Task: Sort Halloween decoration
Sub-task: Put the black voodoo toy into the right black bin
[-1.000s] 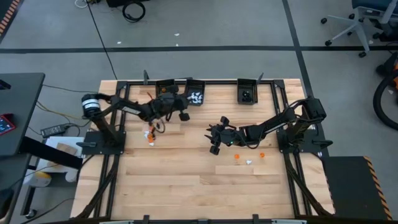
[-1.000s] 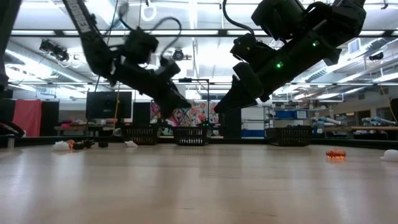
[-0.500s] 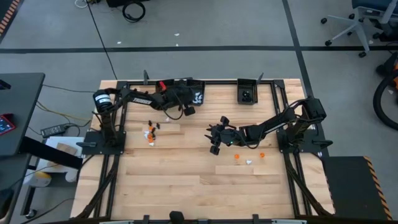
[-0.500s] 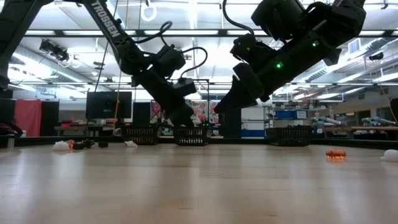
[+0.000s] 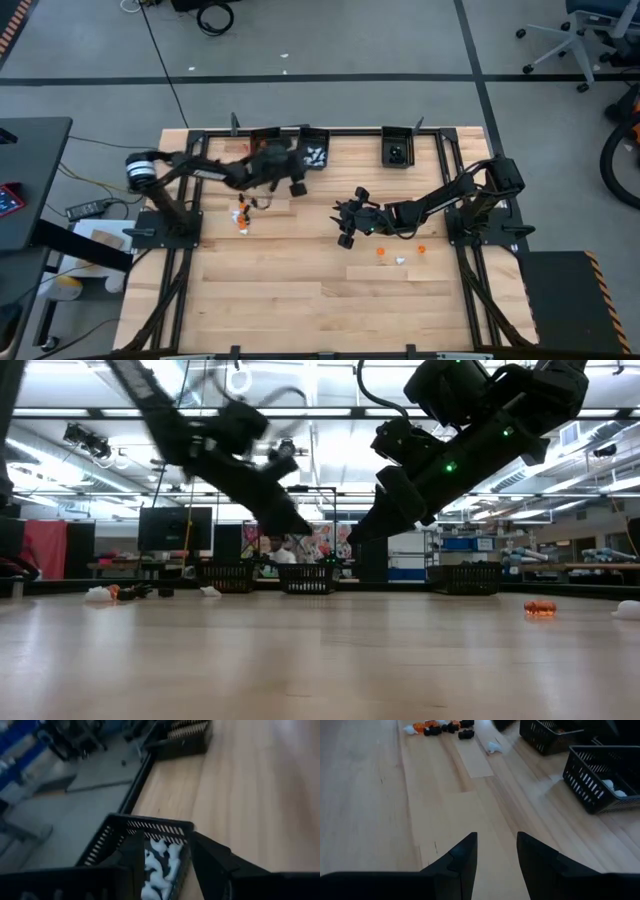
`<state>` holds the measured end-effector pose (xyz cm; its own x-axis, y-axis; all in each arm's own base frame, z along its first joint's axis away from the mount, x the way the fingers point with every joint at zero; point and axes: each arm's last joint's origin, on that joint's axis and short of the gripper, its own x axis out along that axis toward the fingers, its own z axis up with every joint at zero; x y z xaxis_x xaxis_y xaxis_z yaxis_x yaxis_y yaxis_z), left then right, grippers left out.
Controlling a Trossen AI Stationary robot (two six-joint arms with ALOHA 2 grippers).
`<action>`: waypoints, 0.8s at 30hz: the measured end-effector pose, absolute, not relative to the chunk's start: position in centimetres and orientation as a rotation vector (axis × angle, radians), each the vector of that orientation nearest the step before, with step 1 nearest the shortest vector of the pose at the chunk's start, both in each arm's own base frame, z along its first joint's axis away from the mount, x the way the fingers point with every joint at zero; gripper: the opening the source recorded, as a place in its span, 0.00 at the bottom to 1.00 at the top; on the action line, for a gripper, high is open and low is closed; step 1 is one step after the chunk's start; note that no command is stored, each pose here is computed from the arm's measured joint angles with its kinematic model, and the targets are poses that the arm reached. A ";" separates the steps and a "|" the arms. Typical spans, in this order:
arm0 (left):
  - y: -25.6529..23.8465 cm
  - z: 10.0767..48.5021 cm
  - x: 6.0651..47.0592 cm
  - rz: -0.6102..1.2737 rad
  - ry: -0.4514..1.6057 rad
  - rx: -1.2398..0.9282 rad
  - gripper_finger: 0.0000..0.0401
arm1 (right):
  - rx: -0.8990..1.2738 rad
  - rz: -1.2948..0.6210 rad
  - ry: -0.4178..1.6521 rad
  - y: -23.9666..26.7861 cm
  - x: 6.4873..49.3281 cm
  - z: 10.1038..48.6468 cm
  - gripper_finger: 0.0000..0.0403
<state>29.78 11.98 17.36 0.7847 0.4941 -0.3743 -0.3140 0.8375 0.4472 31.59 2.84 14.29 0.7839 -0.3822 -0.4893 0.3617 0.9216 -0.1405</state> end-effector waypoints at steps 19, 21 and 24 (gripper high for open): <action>3.7 12.9 20.8 0.363 0.626 0.030 0.31 | -0.045 -0.368 0.535 2.7 31.7 14.3 0.35; 3.3 12.6 20.4 0.398 0.693 0.002 0.31 | -0.045 -0.368 0.536 2.7 31.7 14.3 0.35; 2.9 13.0 20.3 0.429 0.832 -0.035 0.31 | -0.041 -0.369 0.533 2.7 31.7 14.4 0.35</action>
